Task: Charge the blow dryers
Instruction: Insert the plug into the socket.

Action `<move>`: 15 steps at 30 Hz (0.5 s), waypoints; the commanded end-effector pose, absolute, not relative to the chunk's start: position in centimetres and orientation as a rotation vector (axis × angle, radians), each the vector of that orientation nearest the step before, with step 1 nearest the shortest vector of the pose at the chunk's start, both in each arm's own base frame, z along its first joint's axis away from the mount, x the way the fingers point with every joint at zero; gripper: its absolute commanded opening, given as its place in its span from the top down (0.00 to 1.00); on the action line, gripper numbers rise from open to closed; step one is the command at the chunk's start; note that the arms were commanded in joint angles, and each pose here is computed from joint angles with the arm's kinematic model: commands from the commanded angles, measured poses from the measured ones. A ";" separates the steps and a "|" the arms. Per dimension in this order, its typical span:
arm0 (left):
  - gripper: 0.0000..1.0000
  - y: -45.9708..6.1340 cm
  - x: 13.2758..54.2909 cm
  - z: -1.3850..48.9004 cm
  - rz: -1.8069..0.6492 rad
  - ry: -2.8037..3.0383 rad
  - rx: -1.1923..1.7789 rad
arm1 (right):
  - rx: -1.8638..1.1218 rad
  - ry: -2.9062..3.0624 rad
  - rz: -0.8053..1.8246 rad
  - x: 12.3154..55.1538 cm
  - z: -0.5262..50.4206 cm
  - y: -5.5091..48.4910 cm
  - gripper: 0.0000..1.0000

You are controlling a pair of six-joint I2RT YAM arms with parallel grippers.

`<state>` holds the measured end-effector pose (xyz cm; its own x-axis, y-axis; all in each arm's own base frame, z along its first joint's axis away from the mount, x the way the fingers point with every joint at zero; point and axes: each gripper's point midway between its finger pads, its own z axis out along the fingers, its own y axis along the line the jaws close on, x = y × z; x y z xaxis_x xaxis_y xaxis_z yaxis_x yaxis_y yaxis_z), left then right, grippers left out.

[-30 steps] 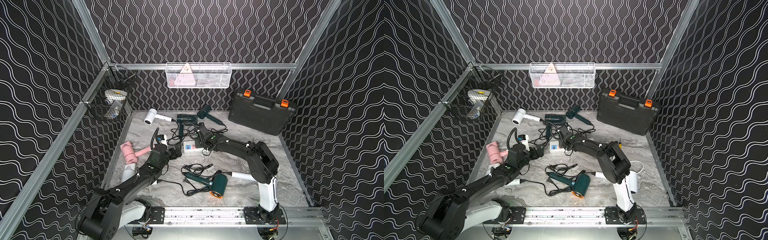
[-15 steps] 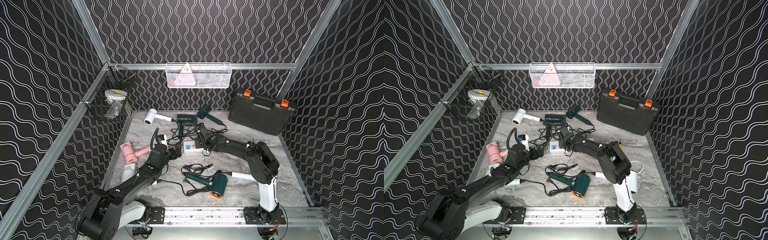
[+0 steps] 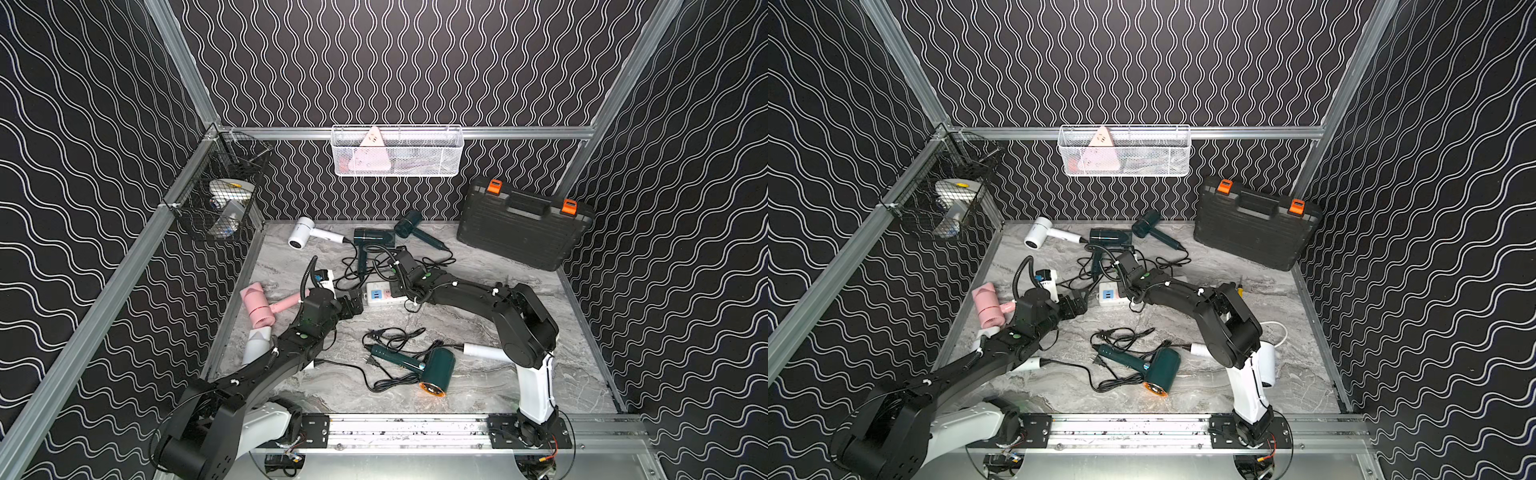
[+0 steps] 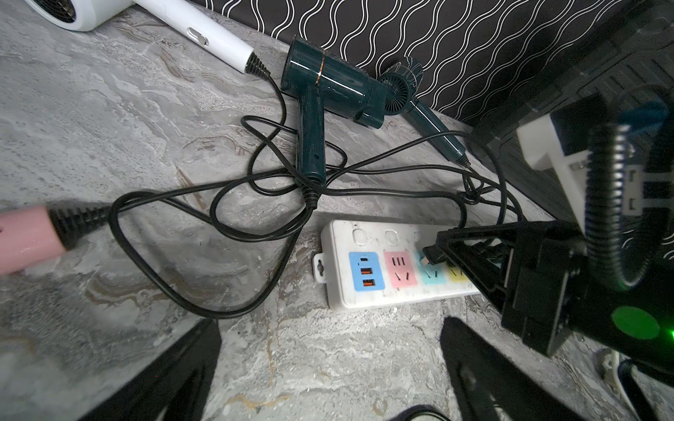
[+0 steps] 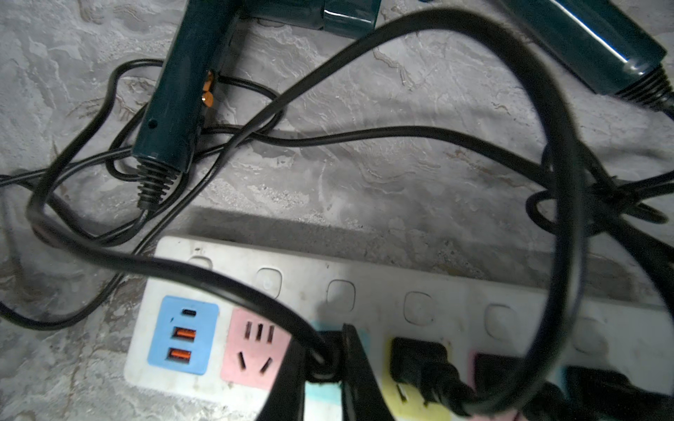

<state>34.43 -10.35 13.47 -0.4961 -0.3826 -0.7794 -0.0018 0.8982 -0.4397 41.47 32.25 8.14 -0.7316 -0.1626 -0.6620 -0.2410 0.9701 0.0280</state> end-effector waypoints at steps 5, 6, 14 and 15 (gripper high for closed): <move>0.01 -10.1 34.6 13.8 -0.463 2.028 -0.278 | -0.250 2.349 0.091 41.7 10.2 30.8 1.00; 0.01 -10.2 34.6 13.8 -0.463 2.028 -0.278 | -0.249 2.348 0.089 41.7 10.3 30.8 1.00; 0.01 -10.0 34.5 13.9 -0.459 2.022 -0.282 | -0.259 2.352 0.130 41.6 10.1 31.2 1.00; 0.01 -10.0 34.5 13.9 -0.458 2.022 -0.283 | -0.260 2.354 0.143 41.5 10.0 31.4 1.00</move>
<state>34.32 -10.25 13.54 -0.4917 -0.3839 -0.7816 -0.0028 0.8983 -0.4395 41.23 30.71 9.61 -0.7088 -0.1705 -0.6845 -0.2255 0.9742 -0.0091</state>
